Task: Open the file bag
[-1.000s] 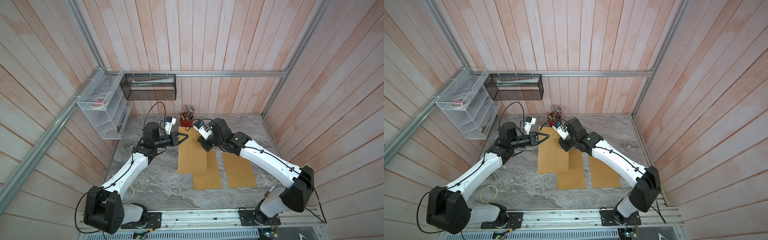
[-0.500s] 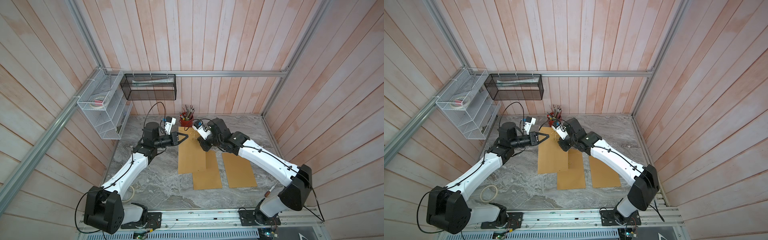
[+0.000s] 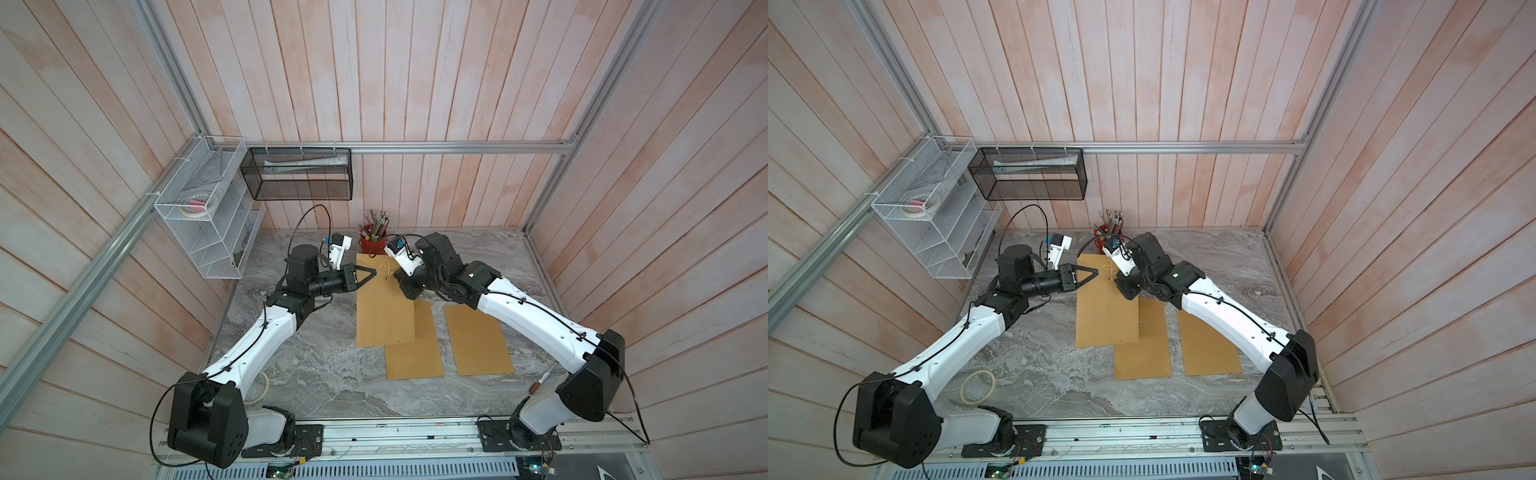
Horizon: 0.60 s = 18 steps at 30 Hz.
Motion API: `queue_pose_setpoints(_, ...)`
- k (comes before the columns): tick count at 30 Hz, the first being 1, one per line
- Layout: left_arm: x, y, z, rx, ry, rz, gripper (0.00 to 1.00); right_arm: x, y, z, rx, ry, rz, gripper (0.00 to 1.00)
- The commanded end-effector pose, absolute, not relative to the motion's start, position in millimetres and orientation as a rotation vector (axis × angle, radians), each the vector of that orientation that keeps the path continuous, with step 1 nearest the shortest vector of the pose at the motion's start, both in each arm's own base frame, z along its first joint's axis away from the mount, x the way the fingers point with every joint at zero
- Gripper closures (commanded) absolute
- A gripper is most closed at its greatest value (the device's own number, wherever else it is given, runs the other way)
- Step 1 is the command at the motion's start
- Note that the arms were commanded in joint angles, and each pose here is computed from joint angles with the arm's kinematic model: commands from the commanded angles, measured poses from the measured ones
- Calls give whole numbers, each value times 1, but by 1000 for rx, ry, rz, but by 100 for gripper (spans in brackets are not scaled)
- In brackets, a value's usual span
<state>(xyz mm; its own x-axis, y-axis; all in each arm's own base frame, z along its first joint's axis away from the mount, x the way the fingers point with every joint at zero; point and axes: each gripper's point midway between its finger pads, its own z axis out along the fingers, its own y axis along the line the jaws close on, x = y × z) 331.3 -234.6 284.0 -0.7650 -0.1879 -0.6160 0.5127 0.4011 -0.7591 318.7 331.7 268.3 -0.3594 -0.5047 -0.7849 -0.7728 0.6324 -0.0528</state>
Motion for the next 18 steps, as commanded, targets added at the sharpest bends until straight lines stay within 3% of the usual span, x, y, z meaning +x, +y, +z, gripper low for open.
queue_pose_setpoints(1,329,-235,286,306,1992,-1398,100,320,338,286,-972,2006,448,100)
queue_pose_setpoints(18,326,-234,283,299,1983,-1412,100,317,350,299,-978,1970,526,100)
